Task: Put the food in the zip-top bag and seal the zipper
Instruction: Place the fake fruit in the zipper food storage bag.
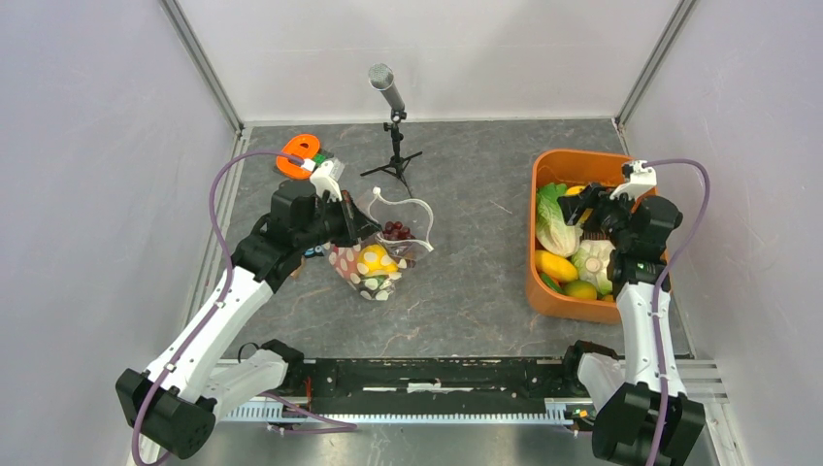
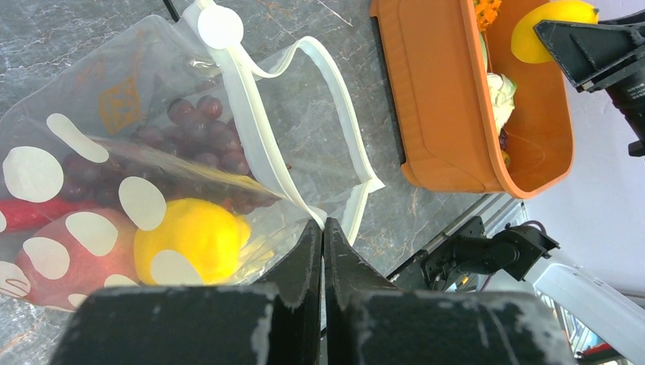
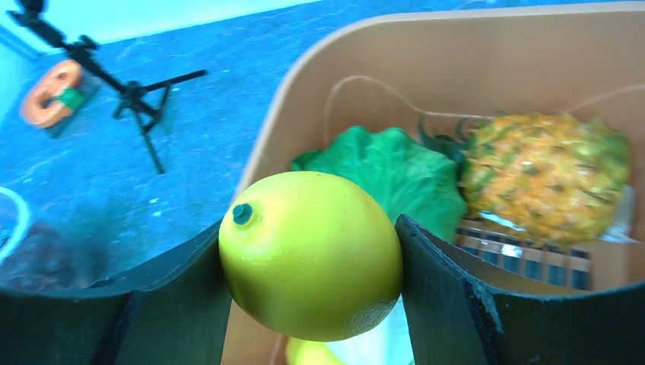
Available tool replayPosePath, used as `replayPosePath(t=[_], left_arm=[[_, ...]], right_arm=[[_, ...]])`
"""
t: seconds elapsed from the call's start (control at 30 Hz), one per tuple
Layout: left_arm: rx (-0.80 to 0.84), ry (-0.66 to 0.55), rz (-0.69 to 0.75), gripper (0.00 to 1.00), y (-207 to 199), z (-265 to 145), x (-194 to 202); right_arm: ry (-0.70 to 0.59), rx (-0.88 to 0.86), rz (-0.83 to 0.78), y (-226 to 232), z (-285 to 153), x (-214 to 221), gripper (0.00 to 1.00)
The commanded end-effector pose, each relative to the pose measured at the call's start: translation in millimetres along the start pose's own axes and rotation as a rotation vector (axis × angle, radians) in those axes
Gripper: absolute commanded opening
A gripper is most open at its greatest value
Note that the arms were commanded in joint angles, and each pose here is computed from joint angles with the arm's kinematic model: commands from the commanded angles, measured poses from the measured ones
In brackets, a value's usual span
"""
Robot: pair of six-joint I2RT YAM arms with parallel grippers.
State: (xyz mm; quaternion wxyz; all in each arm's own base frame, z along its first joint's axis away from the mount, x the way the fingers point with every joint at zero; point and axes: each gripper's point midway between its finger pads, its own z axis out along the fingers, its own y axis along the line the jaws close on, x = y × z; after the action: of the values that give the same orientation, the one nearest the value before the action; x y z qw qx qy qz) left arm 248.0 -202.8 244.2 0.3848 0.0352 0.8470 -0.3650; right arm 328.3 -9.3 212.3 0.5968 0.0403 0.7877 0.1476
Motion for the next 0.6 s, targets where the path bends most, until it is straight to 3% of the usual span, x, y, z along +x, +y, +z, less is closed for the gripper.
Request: replayPosePath(t=[0.0, 0.27, 0.57], left_arm=[[0.042, -0.019, 0.03, 0.02, -8, -1, -4], [0.05, -0.019, 0.023, 0.02, -10, -1, -5], [0.056, -0.017, 0.014, 0.02, -11, 0, -4]], right_arm=[[-0.045, -0.243, 0.03, 48, -7, -18, 0.49], [-0.017, -0.374, 0.014, 83, -6, -12, 0.49], [-0.022, -0.647, -0.019, 178, -12, -15, 0.5]])
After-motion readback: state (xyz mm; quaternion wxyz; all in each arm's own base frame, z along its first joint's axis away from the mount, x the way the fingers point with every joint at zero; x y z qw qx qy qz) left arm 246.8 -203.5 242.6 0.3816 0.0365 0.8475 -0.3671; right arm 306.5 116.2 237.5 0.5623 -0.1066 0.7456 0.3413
